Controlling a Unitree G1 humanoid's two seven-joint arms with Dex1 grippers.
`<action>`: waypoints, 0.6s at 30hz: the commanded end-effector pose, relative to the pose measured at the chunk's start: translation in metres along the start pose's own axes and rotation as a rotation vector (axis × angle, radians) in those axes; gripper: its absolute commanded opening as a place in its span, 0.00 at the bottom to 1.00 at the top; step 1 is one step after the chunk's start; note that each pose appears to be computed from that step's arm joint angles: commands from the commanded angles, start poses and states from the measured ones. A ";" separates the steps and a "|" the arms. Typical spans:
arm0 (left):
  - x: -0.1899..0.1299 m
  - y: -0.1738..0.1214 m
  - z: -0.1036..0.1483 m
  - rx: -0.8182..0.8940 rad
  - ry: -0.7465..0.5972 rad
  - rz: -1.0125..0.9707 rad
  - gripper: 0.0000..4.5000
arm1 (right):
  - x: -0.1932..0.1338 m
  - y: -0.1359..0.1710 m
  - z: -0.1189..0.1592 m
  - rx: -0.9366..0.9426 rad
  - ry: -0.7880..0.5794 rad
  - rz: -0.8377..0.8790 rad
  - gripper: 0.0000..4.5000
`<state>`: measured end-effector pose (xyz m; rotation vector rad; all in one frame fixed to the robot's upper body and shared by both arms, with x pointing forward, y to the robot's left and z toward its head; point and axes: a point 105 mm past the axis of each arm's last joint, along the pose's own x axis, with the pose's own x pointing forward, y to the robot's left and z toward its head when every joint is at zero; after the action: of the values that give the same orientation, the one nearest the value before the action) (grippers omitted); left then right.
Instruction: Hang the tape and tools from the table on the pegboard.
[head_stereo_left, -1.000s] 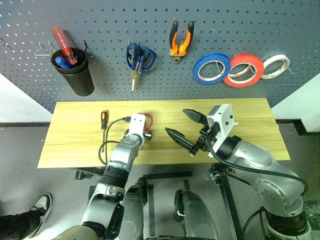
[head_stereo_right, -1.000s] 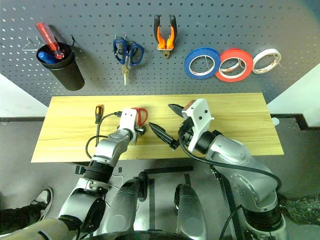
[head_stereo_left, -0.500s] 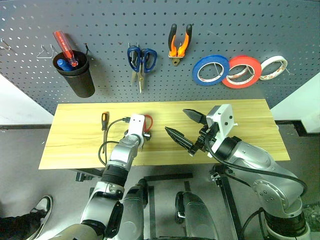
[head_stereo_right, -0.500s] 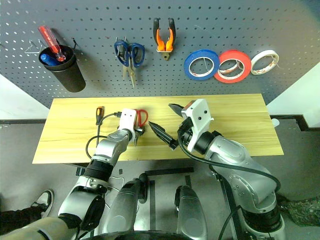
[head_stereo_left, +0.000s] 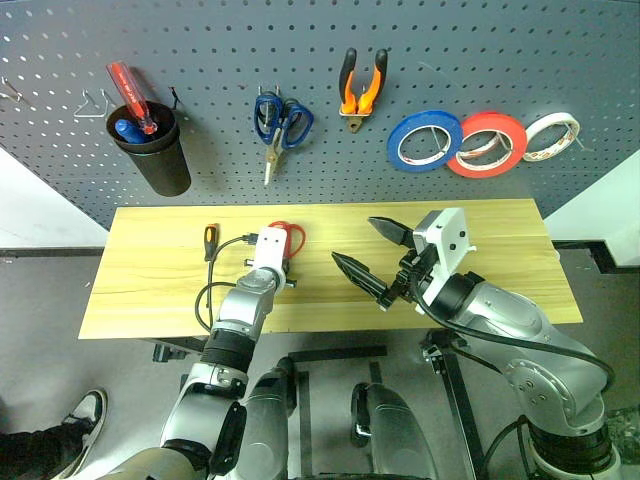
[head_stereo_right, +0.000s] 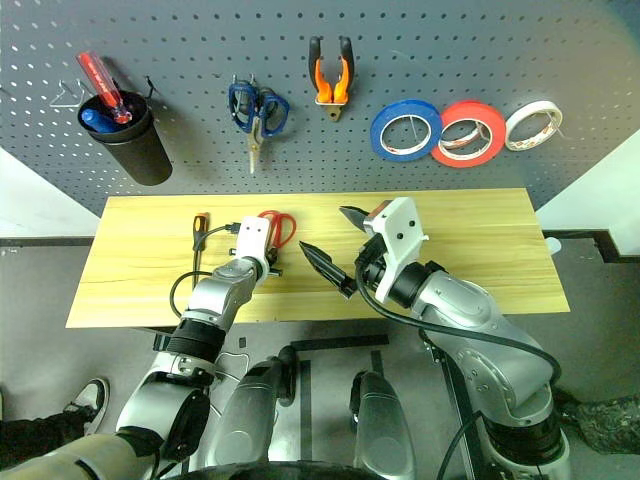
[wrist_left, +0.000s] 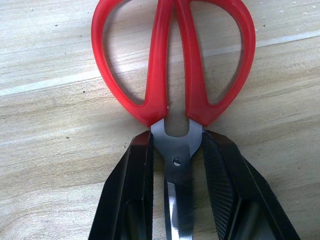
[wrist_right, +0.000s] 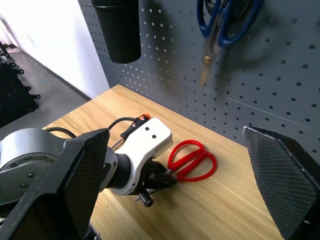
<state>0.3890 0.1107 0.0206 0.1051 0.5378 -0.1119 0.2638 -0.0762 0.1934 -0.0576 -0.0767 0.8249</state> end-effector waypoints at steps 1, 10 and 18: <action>0.000 -0.001 -0.057 0.006 0.184 -0.007 0.24 | -0.002 0.006 0.013 -0.035 -0.058 0.018 1.00; -0.023 -0.018 -0.001 0.226 -0.121 -0.098 0.24 | -0.002 0.004 0.011 -0.042 -0.047 0.014 1.00; -0.046 -0.022 0.023 0.349 -0.337 -0.125 0.24 | 0.001 0.003 0.009 -0.048 -0.045 0.019 1.00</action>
<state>0.3628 0.1003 0.0523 0.3733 0.2481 -0.3077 0.2648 -0.0764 0.1945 -0.0830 -0.0949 0.8283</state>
